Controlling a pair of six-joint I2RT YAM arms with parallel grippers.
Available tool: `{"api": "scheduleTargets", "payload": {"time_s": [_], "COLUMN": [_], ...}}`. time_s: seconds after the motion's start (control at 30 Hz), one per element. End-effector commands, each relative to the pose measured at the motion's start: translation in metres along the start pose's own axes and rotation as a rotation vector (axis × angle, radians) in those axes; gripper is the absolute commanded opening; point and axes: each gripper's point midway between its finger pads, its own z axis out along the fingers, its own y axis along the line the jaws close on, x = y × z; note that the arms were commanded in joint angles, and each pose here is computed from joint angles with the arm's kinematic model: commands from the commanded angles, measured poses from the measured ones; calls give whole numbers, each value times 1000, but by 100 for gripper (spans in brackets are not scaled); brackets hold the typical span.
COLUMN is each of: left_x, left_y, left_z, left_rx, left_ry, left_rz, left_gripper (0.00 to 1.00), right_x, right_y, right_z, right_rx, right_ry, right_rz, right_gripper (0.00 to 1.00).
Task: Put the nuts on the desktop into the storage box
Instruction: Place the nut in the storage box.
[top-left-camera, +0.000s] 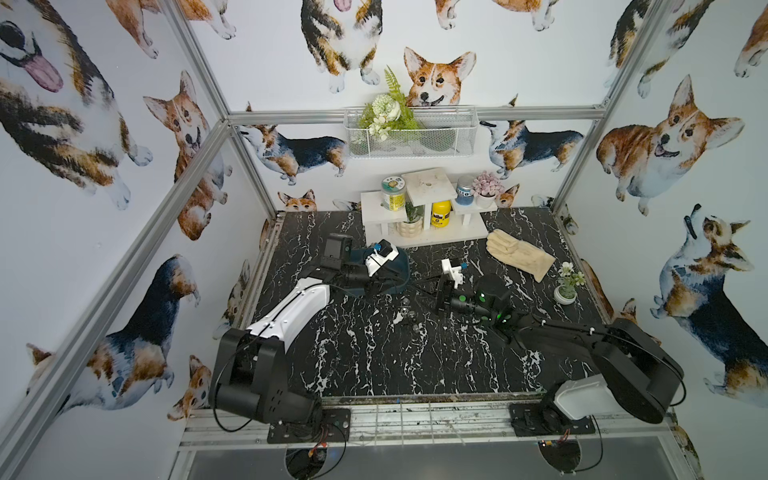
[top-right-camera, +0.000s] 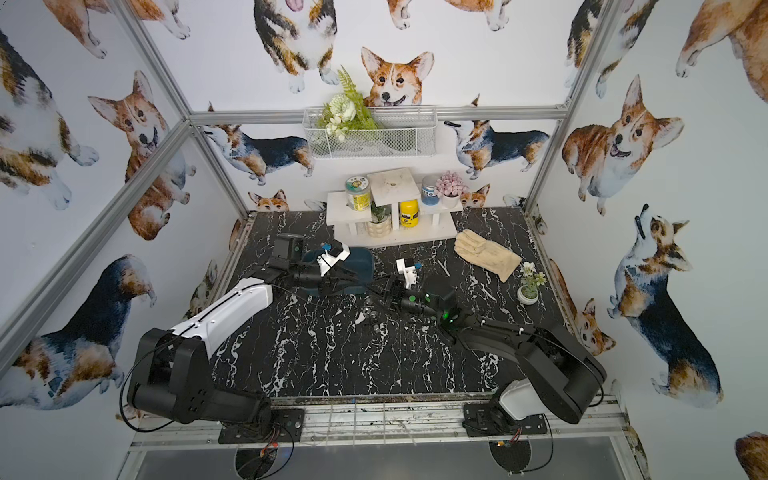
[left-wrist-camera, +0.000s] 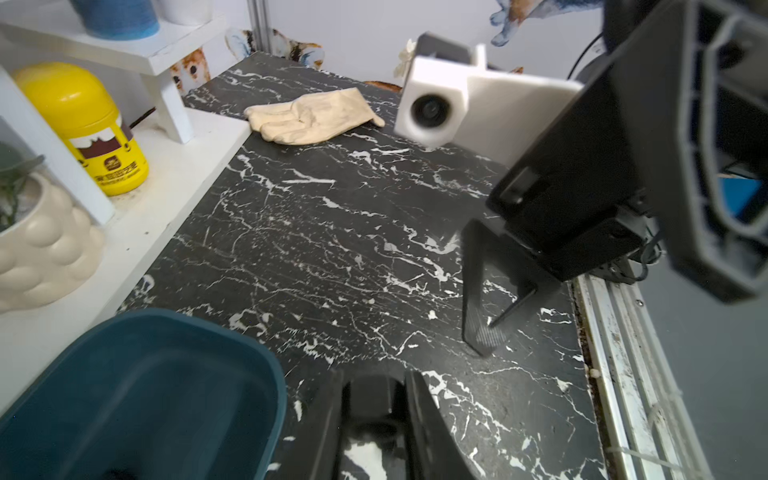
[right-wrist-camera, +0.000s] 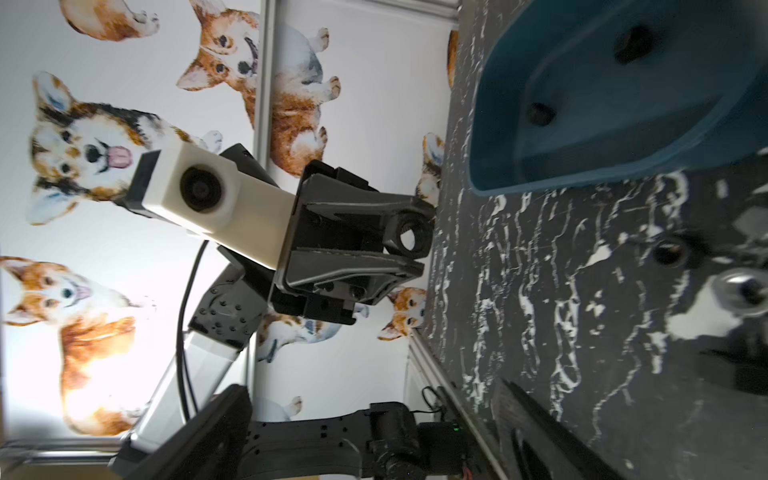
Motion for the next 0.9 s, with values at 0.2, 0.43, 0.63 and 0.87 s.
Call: {"api": "scheduleTargets", "payload": {"time_s": [0.2,0.43,0.63,0.87], "left_x": [33,66,108,147], "left_y": [68,124,183,206], "left_z": [-23,-23,-33,-22], "left_rx": [-248,-408,-645,-678], "left_ry": [166,323,493,618], "left_rz": [-128,-281,-366,-446], "left_gripper": [8,10,12,12], "right_x": [-20,-25,-28,-25], "right_y": [-62,-45,-44,-53], "right_z": [-31,-24,-30,-47], "right_rx": [693,754,813,851], "right_ry": [-107,-139,-126,-139], "right_rz": [-549,-669,-689,-668], "right_gripper": [100,100,100,100]}}
